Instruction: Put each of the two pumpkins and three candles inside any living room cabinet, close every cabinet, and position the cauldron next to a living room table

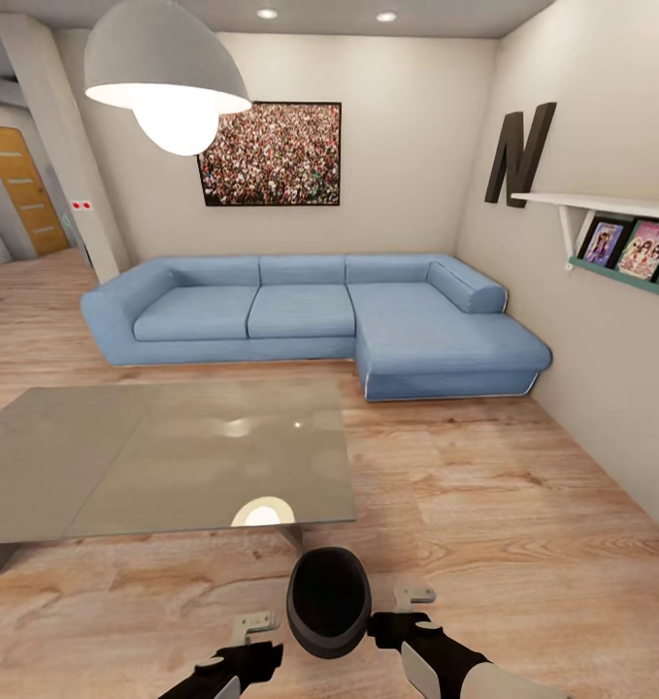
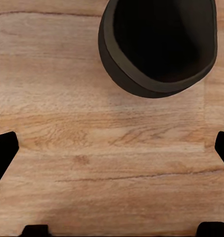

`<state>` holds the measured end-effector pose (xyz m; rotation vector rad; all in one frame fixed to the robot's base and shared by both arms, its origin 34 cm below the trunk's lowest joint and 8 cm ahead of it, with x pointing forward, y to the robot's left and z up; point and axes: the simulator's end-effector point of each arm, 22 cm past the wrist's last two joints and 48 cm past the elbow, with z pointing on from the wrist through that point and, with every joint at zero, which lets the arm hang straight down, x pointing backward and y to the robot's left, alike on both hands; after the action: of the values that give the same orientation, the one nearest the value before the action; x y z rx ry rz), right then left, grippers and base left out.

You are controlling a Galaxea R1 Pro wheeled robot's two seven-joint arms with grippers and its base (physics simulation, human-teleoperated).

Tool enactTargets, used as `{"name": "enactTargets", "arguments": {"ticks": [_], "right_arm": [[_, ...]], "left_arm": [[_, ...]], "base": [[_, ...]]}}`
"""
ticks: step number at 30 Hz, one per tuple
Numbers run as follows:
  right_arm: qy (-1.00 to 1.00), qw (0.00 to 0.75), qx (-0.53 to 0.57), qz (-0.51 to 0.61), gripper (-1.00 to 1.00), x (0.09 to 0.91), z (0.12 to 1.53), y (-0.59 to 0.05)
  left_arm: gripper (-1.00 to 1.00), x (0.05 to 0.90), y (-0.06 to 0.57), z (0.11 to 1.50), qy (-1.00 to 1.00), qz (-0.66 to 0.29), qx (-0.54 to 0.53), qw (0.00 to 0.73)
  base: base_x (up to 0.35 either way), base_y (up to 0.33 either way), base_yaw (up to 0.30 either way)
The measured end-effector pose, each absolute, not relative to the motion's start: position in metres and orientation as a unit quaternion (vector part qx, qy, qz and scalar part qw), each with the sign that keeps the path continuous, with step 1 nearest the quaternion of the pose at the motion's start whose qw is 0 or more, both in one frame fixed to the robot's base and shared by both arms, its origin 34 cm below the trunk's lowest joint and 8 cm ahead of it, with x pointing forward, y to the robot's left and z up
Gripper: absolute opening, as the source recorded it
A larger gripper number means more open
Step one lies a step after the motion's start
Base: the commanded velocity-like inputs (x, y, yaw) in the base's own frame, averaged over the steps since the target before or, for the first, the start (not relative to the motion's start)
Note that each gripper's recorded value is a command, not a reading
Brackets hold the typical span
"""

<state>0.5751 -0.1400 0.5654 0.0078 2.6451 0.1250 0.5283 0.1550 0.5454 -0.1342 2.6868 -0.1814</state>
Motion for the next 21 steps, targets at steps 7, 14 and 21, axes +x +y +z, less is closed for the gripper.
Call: {"name": "enactTargets", "arguments": {"ticks": [7,14,21], "right_arm": [[0.970,0.240,0.004,0.042,1.00,0.571,0.573,-0.143],[0.980,0.197,0.010,0.038,1.00,0.509,0.555,-0.146],[0.986,0.162,0.015,0.027,1.00,0.452,0.543,-0.155]], "left_arm": [[1.00,0.493,0.193,0.535,0.984,-0.021,-0.050,0.168],[1.00,0.441,0.253,0.525,0.991,0.037,-0.057,0.115],[1.00,0.407,0.292,0.527,0.992,0.068,-0.061,0.091]], "base": [[0.000,0.000,0.000],[0.000,0.000,0.000],[0.000,0.000,0.000]]}}
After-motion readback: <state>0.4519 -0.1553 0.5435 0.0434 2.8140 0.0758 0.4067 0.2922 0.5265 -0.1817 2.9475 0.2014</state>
